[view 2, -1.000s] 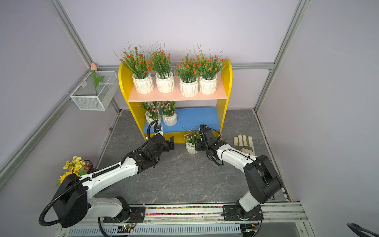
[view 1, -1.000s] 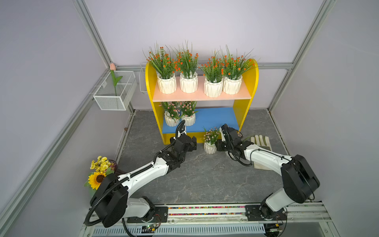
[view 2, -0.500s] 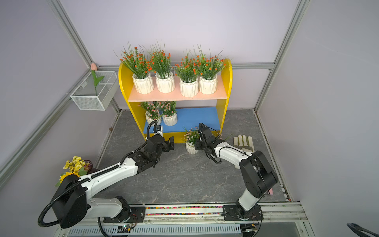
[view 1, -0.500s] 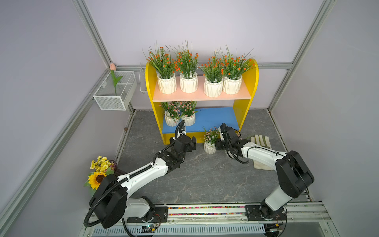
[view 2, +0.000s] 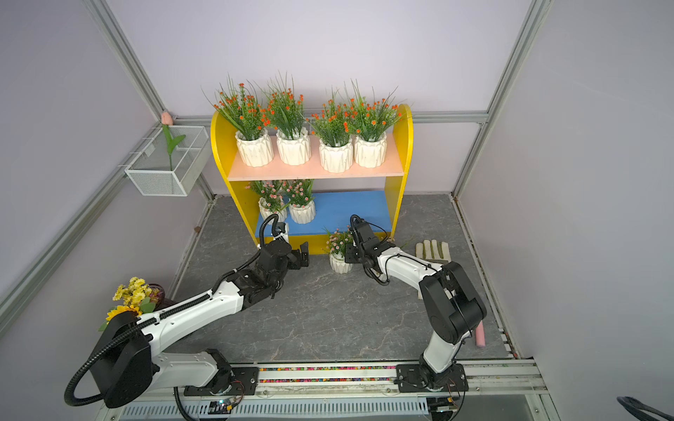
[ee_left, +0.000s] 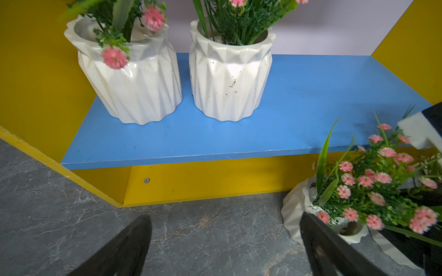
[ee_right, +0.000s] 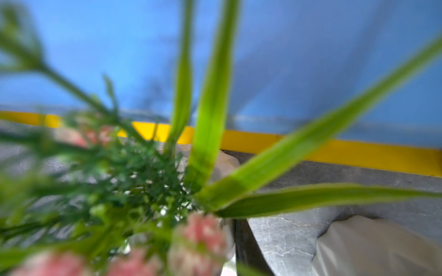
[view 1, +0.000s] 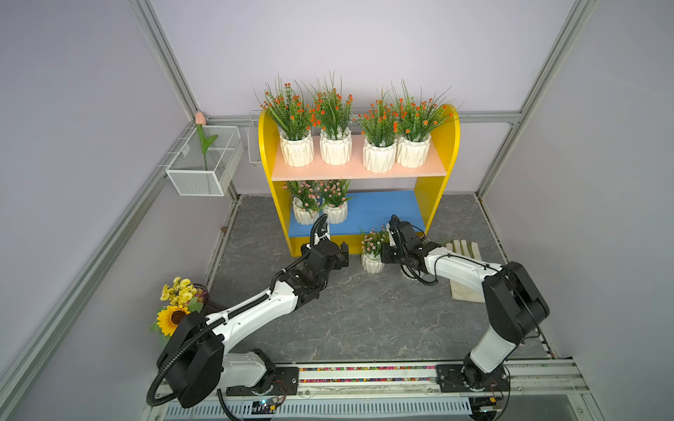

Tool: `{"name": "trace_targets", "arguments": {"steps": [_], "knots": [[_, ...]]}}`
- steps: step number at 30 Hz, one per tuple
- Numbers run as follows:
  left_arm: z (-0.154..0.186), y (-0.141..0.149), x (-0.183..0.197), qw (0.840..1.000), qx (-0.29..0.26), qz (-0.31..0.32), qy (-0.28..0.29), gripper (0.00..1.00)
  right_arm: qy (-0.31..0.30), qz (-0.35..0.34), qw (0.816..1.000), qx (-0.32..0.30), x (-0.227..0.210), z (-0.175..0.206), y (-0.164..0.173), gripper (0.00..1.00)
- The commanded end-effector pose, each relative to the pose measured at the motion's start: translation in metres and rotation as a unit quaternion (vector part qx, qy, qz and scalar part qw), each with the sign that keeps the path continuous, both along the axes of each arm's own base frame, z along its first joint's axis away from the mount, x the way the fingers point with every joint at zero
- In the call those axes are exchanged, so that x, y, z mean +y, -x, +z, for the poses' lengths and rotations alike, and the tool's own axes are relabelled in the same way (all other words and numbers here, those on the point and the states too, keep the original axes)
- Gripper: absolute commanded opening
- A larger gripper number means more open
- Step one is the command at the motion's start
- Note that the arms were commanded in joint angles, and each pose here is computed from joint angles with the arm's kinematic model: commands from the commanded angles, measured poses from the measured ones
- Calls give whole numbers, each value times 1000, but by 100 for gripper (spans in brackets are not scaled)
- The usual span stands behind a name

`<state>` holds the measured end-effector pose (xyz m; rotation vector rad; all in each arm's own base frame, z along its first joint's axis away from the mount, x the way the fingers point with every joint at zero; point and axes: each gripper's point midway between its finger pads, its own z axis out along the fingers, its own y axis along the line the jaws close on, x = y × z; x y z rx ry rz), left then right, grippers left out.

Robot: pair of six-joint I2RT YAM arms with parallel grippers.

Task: Place the baby's breath potted plants on the rack by color
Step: Pick up the baby's breath potted plant from the center of the board.

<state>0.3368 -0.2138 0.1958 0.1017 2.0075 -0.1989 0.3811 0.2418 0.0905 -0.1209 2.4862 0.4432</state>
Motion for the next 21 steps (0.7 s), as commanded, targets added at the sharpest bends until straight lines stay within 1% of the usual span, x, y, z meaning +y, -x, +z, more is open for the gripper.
{"name": "trace_targets", "arguments": {"steps": [1,7,14,21], "knots": [[-1,5,4,1000,3,2,9,100,9,3,1000,12,-1,-5,0,17],[-6,9,4,1000,7,-6,9,100,9,12,1000,16,1,-1,1,12],[-7,19,5,999,2,-23,23,100,-2,34,999,20,4,12,9,9],[-7,32,-17,994,-13,-104,43,100,-27,54,998,18,5,34,20,8]]}}
